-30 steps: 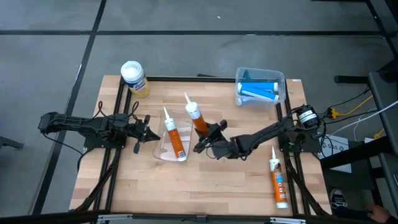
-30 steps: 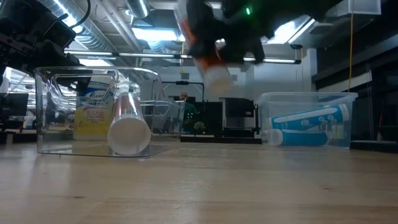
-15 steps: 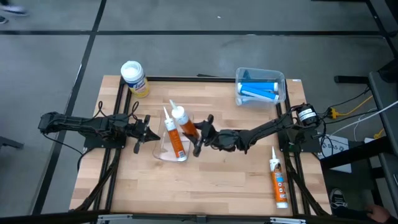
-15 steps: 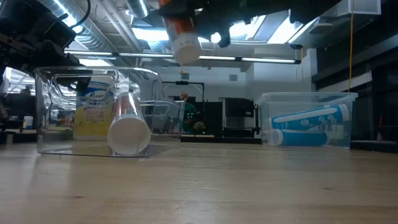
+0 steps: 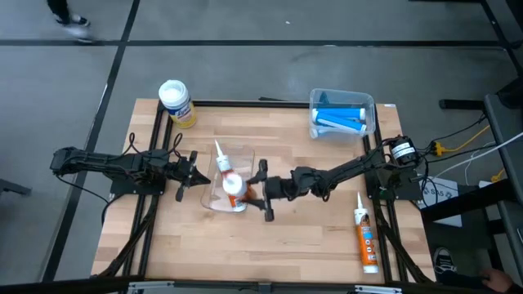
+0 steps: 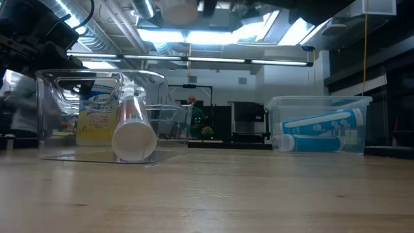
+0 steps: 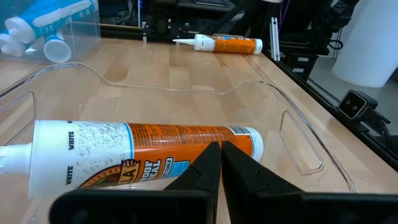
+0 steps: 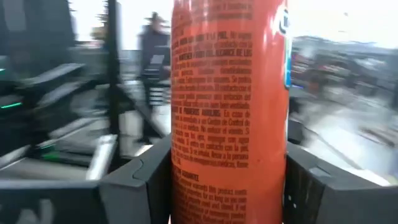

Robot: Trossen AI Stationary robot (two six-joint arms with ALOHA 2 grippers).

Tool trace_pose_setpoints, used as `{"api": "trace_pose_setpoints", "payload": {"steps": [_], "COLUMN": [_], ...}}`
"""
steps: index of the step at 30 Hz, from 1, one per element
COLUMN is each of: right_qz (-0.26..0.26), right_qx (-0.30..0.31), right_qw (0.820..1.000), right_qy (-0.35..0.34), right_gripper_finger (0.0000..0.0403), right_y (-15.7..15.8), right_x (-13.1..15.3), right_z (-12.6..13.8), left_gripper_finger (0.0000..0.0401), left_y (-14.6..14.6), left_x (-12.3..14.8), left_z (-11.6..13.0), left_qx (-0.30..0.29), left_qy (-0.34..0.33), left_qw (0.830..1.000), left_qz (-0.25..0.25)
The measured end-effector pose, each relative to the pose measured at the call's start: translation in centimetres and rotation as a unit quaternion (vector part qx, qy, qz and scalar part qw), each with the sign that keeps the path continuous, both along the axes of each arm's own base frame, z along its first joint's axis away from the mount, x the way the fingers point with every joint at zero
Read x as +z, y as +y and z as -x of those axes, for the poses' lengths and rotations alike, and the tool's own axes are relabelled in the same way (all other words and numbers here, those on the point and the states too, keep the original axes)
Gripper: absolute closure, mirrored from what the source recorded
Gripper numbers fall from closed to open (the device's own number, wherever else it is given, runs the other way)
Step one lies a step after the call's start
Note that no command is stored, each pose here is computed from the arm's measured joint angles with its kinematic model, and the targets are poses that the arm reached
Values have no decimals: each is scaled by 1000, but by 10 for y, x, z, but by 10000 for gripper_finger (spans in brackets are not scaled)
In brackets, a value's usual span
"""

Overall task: Pick & place silicon tubes, Sealant and Lysol wipes
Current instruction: Put the top orange sealant into the transparent bin

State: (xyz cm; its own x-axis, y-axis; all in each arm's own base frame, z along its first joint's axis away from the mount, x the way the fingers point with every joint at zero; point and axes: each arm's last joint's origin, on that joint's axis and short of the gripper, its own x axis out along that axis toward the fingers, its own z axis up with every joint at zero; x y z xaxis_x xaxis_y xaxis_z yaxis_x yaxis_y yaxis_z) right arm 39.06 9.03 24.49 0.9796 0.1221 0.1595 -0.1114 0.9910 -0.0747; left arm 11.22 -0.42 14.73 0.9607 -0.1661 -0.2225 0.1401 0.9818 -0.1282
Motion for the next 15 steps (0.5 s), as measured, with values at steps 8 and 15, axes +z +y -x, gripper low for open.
{"api": "trace_pose_setpoints", "payload": {"steps": [8, 15], "right_qz": [25, 8], "right_qx": [108, 90], "right_qw": [994, 996], "right_qy": [-20, -15], "right_gripper_finger": [193, 193], "right_y": [7, -3], "right_x": [3, 3], "right_z": [2, 0], "left_gripper_finger": [393, 389], "left_y": [0, 0], "left_x": [0, 0], "left_z": [0, 0], "left_qx": [0, 0], "left_qy": [0, 0], "left_qw": [1000, 1000], "left_qz": [0, 0]}}
